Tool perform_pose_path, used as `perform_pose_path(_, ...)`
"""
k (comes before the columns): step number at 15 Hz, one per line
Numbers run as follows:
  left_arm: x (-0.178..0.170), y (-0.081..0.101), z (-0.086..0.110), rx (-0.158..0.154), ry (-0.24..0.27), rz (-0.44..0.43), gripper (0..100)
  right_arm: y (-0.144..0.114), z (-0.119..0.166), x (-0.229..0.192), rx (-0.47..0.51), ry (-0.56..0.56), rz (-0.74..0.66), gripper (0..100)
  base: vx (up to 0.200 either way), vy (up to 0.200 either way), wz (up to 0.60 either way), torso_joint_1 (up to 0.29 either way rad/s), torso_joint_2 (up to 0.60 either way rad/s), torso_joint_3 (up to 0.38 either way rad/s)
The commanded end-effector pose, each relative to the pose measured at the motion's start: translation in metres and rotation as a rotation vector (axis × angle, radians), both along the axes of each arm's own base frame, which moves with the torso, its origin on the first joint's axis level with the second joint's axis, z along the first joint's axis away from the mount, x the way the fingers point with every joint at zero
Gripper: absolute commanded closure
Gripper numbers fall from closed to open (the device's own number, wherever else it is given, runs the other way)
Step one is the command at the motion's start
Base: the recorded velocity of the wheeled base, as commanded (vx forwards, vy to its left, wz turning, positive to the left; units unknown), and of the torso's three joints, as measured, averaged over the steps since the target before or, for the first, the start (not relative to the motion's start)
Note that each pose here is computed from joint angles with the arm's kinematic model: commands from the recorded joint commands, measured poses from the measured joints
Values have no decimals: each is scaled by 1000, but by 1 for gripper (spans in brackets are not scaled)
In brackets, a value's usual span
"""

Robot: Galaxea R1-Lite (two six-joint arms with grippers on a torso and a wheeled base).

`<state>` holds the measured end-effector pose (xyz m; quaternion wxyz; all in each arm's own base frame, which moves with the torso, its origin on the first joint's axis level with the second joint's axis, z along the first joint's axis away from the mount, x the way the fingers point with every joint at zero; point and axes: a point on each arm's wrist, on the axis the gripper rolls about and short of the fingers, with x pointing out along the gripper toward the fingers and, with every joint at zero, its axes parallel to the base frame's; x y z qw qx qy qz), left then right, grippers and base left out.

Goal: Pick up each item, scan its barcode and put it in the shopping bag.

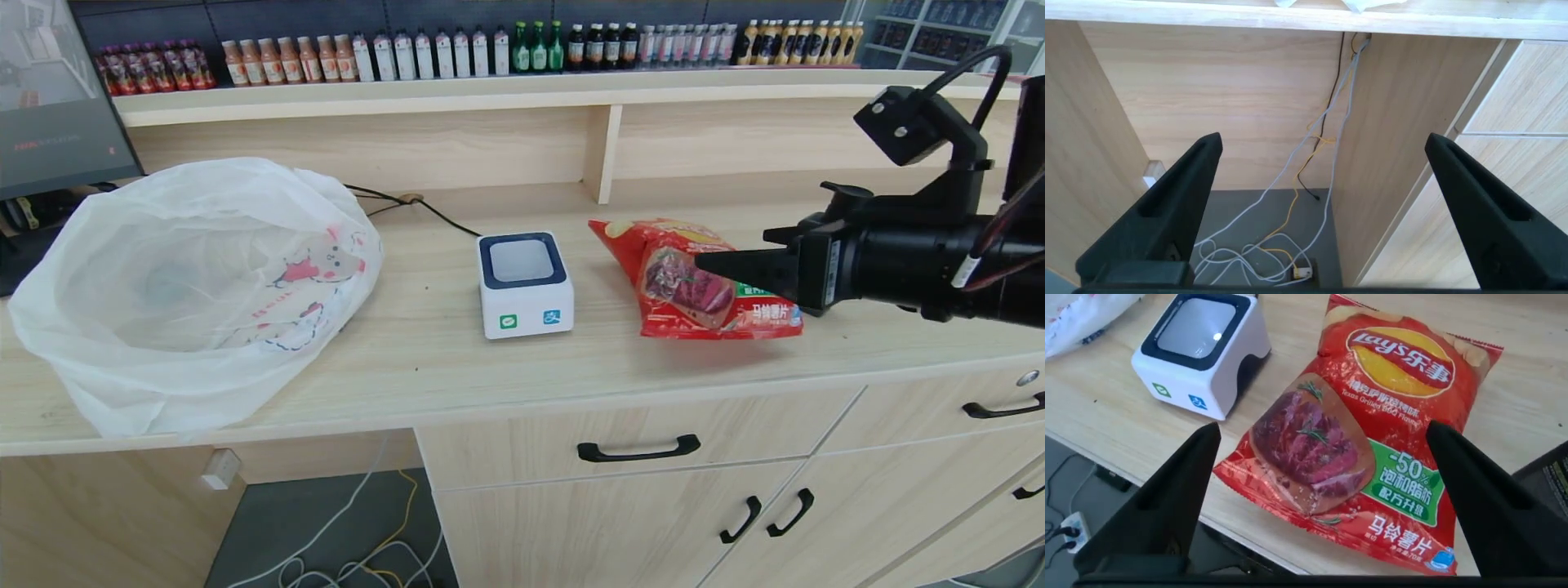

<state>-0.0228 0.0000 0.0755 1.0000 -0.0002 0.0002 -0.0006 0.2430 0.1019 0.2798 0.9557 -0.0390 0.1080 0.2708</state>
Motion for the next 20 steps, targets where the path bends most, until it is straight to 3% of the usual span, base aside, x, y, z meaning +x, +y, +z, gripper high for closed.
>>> perform_pose_path(1,0,0,0,-1,0,0,0,5,0,15,-11,26,-4,0,0,0,0,0,0,0)
perform_pose_path(5,0,0,0,-1,0,0,0,9,20,16,42,160,-22,0,0,0,0,0,0,0)
perform_pose_path(10,0,0,0,-1,0,0,0,13,16,46,2,241,-76,0,0,0,0,0,0,0)
perform_pose_path(16,0,0,0,0,0,0,0,12,8,81,-24,256,-191,0,0,0,0,0,0,0)
perform_pose_path(20,0,0,0,-1,0,0,0,11,6,87,23,284,-220,0,0,0,0,0,0,0)
